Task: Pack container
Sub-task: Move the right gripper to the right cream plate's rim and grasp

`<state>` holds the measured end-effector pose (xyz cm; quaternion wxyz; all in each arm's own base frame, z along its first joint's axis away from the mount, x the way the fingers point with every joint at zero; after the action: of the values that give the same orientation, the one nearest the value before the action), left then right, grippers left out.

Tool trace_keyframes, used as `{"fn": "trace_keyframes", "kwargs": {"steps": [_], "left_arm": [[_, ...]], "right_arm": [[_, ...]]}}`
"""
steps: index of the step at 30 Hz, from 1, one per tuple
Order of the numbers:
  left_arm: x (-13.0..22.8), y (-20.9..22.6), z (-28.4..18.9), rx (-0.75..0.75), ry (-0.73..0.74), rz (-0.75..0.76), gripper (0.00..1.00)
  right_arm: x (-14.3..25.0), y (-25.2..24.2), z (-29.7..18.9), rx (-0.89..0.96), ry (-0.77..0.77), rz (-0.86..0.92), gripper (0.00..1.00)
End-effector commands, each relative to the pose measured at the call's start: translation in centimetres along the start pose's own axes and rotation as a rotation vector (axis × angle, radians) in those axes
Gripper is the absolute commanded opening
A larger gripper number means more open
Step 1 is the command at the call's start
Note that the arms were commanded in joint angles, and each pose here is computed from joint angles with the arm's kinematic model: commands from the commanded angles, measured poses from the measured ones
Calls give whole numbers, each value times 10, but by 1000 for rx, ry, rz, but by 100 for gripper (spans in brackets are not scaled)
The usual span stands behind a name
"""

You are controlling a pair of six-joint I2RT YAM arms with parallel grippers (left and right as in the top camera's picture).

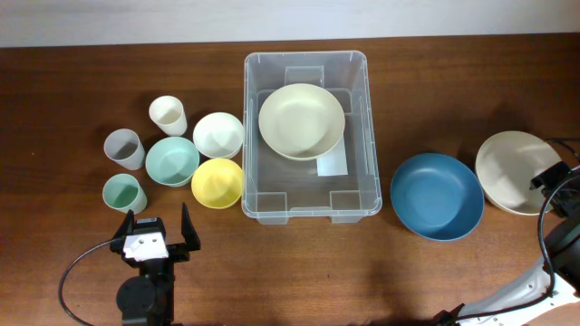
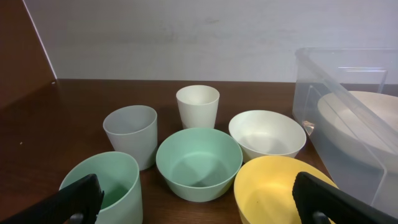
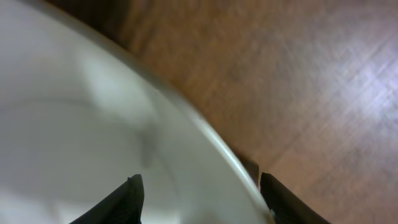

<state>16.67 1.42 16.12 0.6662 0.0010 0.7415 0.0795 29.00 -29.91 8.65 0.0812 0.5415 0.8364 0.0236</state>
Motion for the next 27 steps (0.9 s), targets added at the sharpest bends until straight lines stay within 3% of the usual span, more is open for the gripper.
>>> {"fn": "trace_keyframes", "kwargs": {"steps": [1, 3, 7, 11, 17, 27], "left_arm": [[1, -1, 0, 7, -5, 15, 100], [1, -1, 0, 7, -5, 15, 100], [1, -1, 0, 7, -5, 15, 100], [1, -1, 0, 7, -5, 15, 100], [1, -1, 0, 7, -5, 15, 100], [1, -1, 0, 7, -5, 15, 100]], "right_arm": [[-1, 2, -2, -41, -3, -14, 45], [-2, 2, -2, -43, -9, -15, 26], [-3, 2, -2, -45, -14, -15, 4], [-5, 4, -2, -58, -27, -17, 4], [-16, 34, -24, -299, -44, -118, 4], [-25, 95, -127, -373, -272, -326, 4]]}}
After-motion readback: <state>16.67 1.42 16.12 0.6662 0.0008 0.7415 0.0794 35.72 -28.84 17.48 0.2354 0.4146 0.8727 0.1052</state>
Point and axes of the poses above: each gripper's point midway between its finger pads, its own z axis out along the fingers, its own y axis along the line the jaws close on, x = y × z, the point moved 8 cm from there along -z, back along the fingers, and after that the axes turned 6 degrees about z, right-handed, at the moved point
